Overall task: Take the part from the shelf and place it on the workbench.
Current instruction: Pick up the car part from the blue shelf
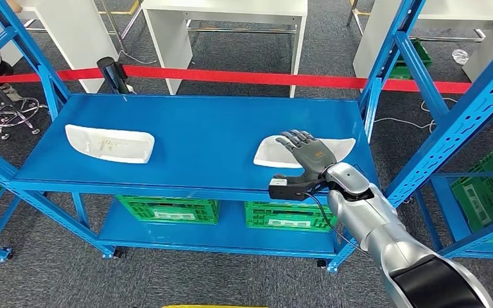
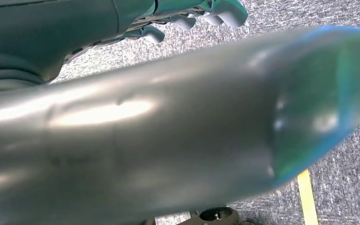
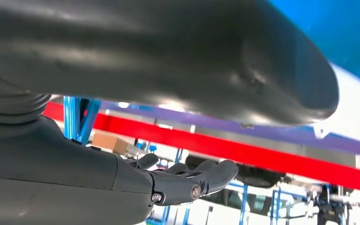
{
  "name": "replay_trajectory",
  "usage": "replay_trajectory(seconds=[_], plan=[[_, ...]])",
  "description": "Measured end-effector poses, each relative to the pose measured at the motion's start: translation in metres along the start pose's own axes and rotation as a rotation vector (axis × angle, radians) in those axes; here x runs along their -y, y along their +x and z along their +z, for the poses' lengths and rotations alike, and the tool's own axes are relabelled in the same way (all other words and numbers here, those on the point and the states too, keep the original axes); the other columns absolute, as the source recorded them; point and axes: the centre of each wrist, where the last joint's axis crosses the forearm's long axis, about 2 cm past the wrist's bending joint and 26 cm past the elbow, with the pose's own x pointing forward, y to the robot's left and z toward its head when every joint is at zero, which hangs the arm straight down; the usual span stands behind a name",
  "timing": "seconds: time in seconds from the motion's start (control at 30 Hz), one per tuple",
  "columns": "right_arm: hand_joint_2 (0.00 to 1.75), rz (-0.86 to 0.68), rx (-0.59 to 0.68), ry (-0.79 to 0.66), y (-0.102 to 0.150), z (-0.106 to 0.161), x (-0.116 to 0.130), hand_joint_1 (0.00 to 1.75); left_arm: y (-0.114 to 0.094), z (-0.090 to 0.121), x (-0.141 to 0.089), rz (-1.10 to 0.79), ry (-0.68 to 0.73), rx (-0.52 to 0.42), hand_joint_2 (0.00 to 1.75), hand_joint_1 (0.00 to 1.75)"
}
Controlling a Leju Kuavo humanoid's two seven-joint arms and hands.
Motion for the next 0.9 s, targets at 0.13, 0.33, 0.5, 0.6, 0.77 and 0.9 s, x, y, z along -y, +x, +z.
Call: replay_trajectory(seconds=[0.13,0.33,0.5,0.6,0.77,0.9], plan=[[0.00,-0.024,-0.007,0.039,-0.001,0.001,-0.007,0.00,0.000,0.001,0.003,0.002,-0.006,0.000,0.00,0.00],[0.00,-0.038,-0.015,0.063,-0.002,0.003,-0.012,0.00,0.001,0.001,0.006,0.004,-0.010,0.000,0.00,0.00],[0.00,-0.041,-0.018,0.070,-0.002,0.003,-0.014,0.00,0.001,0.001,0.006,0.004,-0.010,0.000,0.00,0.00],[1.31,-0.043,-0.023,0.073,-0.002,0.004,-0.015,0.00,0.001,0.001,0.006,0.004,-0.011,0.000,0.00,0.00],[1.75,-0.029,-0.058,0.074,-0.006,0.006,-0.018,0.00,0.002,0.001,0.007,-0.005,-0.018,0.003,0.00,0.00],[1.75,-0.016,-0.083,0.083,-0.010,0.010,-0.021,0.00,0.003,0.001,0.008,-0.009,-0.031,0.003,0.00,0.00]])
